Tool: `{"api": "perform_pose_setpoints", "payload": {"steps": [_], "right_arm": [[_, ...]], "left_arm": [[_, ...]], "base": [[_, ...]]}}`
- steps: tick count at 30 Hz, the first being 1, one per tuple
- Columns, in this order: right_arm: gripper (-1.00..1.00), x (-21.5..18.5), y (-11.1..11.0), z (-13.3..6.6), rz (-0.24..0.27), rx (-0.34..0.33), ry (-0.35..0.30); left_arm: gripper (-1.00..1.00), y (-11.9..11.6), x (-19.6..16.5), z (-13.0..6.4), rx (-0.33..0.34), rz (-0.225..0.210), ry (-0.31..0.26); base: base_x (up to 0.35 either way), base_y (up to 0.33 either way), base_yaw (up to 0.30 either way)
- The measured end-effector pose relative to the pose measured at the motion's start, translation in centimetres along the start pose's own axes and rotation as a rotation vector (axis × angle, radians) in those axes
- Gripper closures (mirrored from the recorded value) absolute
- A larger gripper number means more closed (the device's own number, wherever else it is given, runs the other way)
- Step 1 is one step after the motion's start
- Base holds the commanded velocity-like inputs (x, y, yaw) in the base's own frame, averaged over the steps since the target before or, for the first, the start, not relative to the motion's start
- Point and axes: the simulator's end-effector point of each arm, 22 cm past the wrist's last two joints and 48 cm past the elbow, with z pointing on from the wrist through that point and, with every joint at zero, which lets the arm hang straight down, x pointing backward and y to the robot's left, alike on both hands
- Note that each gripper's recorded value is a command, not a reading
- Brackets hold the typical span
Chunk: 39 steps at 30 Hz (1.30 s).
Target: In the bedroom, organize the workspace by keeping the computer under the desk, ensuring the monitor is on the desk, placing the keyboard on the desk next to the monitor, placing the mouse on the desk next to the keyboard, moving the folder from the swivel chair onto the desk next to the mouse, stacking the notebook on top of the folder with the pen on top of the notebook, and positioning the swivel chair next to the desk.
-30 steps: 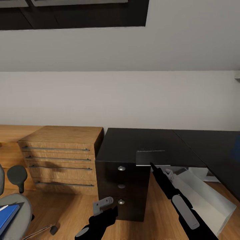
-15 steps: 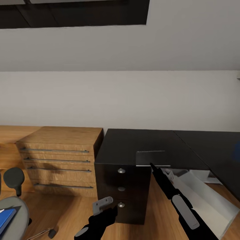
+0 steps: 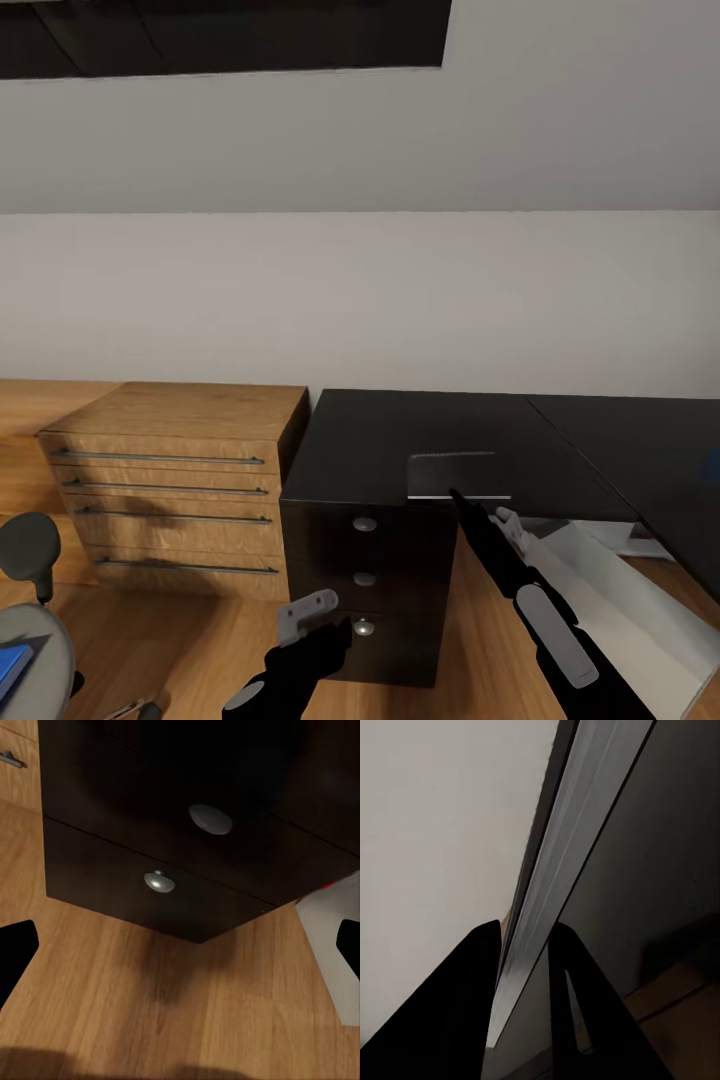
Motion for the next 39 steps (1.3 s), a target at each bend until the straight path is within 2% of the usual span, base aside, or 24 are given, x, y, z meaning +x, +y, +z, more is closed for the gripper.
{"api": "perform_pose_setpoints", "payload": {"steps": [2,3,18,26,39], "right_arm": [[1.00,0.00,0.00,0.00,0.000,0.000,0.000],[-1.00,-0.02,-0.02,-0.01,-0.001,0.000,0.000],[-1.00,-0.02,0.08,0.00,0.001,-0.004,0.000],[-1.00,0.04,-0.03,0.01,0.001,-0.001,0.001],[-1.00,0.08,0.00,0.01,0.004,0.000,0.001]], "left_arm": [[-1.00,0.01,0.01,0.00,-0.001,0.000,0.000],[-1.00,0.01,0.01,0.00,-0.001,0.000,0.000],[-1.00,0.03,0.00,0.00,-0.001,0.000,0.000],[-1.00,0.13,-0.04,0.04,-0.003,0.000,0.000],[-1.00,0.23,-0.10,0.03,-0.005,0.000,-0.002]], "base": [[0.001,0.000,0.000],[0.000,0.000,0.000],[0.000,0.000,0.000],[-0.216,0.000,0.000],[-0.022,0.000,0.000]]}}
